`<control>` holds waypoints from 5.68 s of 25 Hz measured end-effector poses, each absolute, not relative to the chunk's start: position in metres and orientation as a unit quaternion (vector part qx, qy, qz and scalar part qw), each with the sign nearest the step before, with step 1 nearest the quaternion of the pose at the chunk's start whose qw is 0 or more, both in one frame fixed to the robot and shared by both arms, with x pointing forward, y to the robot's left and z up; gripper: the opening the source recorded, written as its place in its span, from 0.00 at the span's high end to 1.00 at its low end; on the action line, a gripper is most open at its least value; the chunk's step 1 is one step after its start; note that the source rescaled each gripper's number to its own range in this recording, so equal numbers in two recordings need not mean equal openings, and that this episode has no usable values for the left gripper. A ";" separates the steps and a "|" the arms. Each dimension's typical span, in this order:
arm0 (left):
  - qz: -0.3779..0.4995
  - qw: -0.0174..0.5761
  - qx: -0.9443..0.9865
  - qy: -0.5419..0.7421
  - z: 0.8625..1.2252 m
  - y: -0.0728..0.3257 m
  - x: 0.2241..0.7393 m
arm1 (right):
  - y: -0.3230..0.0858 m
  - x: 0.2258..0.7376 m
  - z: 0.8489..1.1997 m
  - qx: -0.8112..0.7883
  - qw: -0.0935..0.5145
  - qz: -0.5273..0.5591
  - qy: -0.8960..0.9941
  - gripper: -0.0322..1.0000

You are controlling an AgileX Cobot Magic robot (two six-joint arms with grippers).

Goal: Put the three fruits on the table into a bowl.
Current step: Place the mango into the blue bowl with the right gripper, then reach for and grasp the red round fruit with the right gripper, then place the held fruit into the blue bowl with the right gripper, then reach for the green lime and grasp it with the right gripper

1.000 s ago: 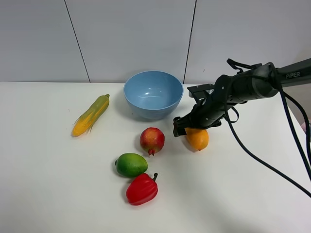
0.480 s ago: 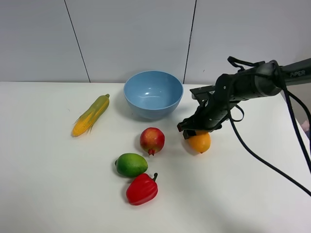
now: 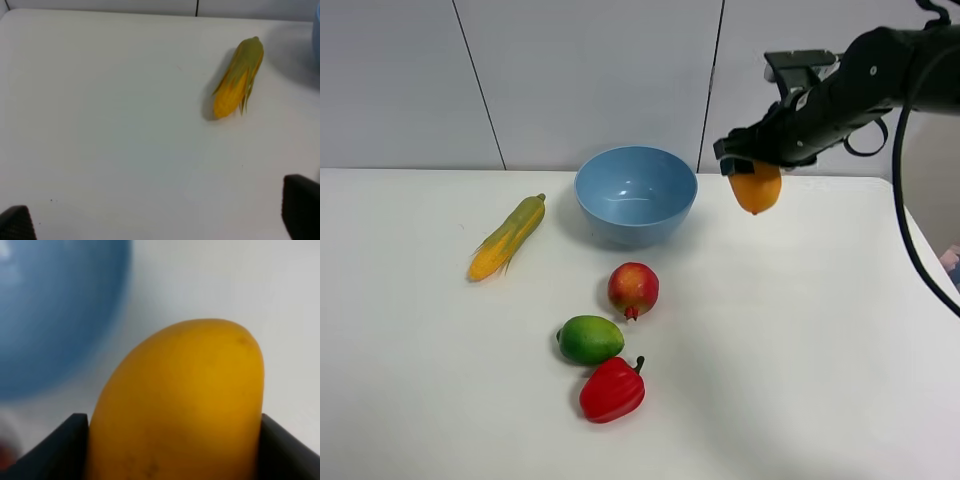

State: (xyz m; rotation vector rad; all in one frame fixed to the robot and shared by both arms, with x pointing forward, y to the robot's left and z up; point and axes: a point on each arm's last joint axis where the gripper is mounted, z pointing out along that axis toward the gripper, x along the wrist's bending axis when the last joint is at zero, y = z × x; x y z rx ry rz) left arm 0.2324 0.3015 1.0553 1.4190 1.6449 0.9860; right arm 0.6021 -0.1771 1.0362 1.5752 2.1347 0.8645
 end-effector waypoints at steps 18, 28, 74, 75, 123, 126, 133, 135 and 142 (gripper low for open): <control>0.384 0.369 0.553 0.641 1.055 0.302 0.232 | -0.062 0.686 0.972 0.456 0.149 0.324 0.815 0.80; 0.384 0.369 0.553 0.641 1.055 0.302 0.232 | -0.062 0.679 0.984 0.465 0.135 0.320 0.814 0.75; 0.384 0.369 0.553 0.641 1.055 0.302 0.232 | -0.052 0.547 0.941 0.579 0.016 0.244 0.778 0.15; 0.384 0.369 0.553 0.641 1.055 0.302 0.232 | -0.051 0.547 0.937 0.582 0.014 0.240 0.777 0.11; 0.384 0.369 0.553 0.641 1.055 0.302 0.232 | -0.073 0.650 0.972 0.522 0.149 0.377 0.751 0.66; 0.384 0.369 0.553 0.641 1.055 0.302 0.232 | -0.071 0.655 0.950 0.515 0.153 0.364 0.761 0.66; 0.384 0.369 0.553 0.641 1.055 0.302 0.232 | -0.070 0.662 0.942 0.508 0.177 0.383 0.751 0.28; 0.384 0.369 0.553 0.641 1.055 0.302 0.232 | -0.070 0.662 0.949 0.507 0.181 0.390 0.747 0.21; 0.384 0.369 0.553 0.641 1.055 0.302 0.232 | -0.069 0.641 1.020 0.492 0.180 0.435 0.732 0.18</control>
